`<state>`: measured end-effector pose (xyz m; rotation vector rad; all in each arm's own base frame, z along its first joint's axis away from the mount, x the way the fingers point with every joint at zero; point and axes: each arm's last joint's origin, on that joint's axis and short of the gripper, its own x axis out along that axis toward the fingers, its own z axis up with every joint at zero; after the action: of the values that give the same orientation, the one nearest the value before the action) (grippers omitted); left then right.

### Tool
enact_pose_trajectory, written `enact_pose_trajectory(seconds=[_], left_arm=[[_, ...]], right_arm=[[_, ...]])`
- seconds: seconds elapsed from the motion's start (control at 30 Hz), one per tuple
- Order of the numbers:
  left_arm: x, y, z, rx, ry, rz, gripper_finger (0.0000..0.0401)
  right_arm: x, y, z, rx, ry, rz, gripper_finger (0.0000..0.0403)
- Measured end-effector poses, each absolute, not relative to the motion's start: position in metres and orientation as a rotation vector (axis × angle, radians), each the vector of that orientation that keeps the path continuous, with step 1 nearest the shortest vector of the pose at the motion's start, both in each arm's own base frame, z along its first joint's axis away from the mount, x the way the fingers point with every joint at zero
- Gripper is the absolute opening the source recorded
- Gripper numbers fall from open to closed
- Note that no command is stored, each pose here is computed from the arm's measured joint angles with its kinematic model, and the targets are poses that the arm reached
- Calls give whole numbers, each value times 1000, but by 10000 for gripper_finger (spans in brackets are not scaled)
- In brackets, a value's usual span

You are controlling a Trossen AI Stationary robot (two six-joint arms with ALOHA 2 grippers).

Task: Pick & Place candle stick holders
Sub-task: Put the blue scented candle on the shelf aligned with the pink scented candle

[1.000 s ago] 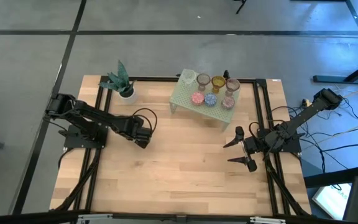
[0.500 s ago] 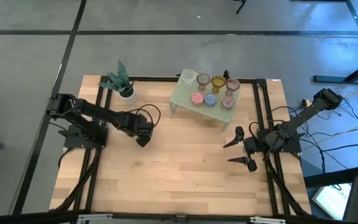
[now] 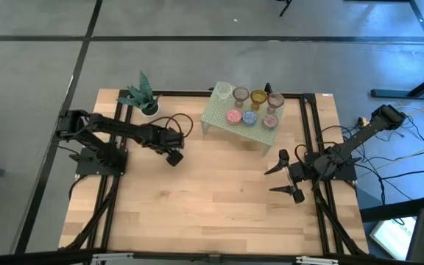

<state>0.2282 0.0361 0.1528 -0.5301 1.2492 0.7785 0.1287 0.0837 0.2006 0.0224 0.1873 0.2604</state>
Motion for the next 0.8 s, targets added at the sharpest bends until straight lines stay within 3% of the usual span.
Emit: enact_pose_trajectory(seconds=[0.37,0.8], left_arm=[[228,42,152,-601,1266,752,341],[231,42,145,-653,1285,760,299]], right_arm=[[129,84,201,29,189,260,283],[129,84,201,47,191,258,283]])
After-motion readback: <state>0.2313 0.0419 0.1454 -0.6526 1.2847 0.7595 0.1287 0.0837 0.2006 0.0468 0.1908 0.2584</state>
